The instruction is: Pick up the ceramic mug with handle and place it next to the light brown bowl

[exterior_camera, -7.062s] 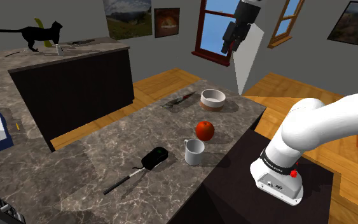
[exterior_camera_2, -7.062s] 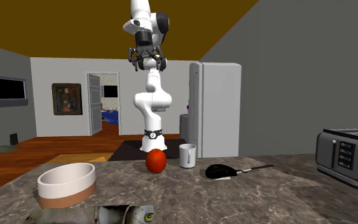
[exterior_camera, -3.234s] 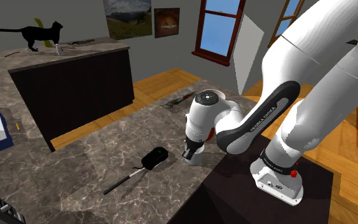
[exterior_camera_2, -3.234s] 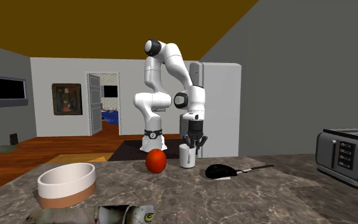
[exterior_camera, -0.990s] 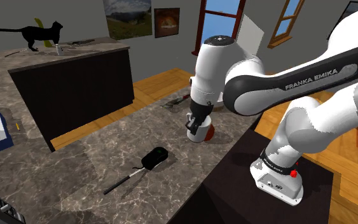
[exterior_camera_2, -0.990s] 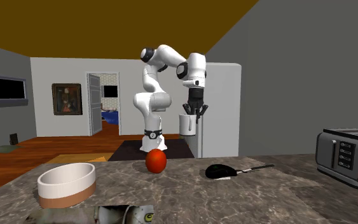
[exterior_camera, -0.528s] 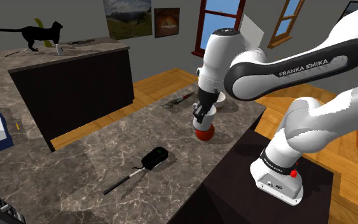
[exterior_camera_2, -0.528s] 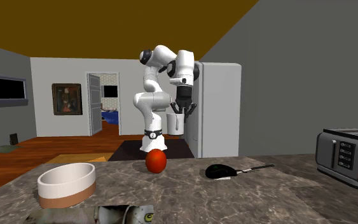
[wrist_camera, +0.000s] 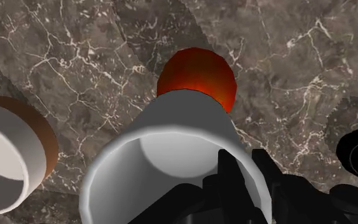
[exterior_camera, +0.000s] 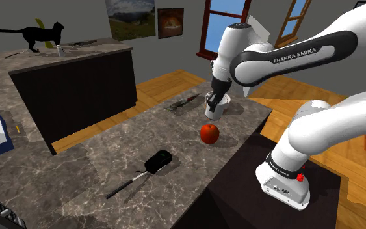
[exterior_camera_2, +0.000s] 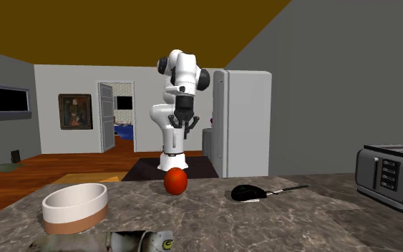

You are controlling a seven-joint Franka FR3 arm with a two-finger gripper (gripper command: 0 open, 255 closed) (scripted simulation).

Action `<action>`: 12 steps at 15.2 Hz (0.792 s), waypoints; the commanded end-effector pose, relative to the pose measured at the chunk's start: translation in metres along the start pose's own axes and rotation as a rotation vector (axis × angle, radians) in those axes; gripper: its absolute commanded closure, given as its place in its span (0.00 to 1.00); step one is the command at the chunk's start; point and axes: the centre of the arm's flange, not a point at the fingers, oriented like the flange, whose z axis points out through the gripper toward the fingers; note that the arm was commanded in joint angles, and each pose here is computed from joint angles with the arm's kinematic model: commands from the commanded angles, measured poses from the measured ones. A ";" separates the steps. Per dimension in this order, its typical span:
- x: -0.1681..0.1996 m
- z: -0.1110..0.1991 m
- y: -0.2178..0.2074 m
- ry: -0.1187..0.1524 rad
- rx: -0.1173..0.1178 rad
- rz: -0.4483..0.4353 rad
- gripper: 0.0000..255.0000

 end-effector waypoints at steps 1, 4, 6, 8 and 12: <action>0.003 0.002 0.026 0.000 0.000 -0.002 1.00; 0.010 0.005 0.065 0.000 0.000 -0.002 1.00; 0.014 0.007 0.091 0.000 0.000 -0.002 1.00; 0.019 0.009 0.117 0.000 0.000 -0.002 1.00; 0.028 0.013 0.169 0.000 0.000 -0.002 1.00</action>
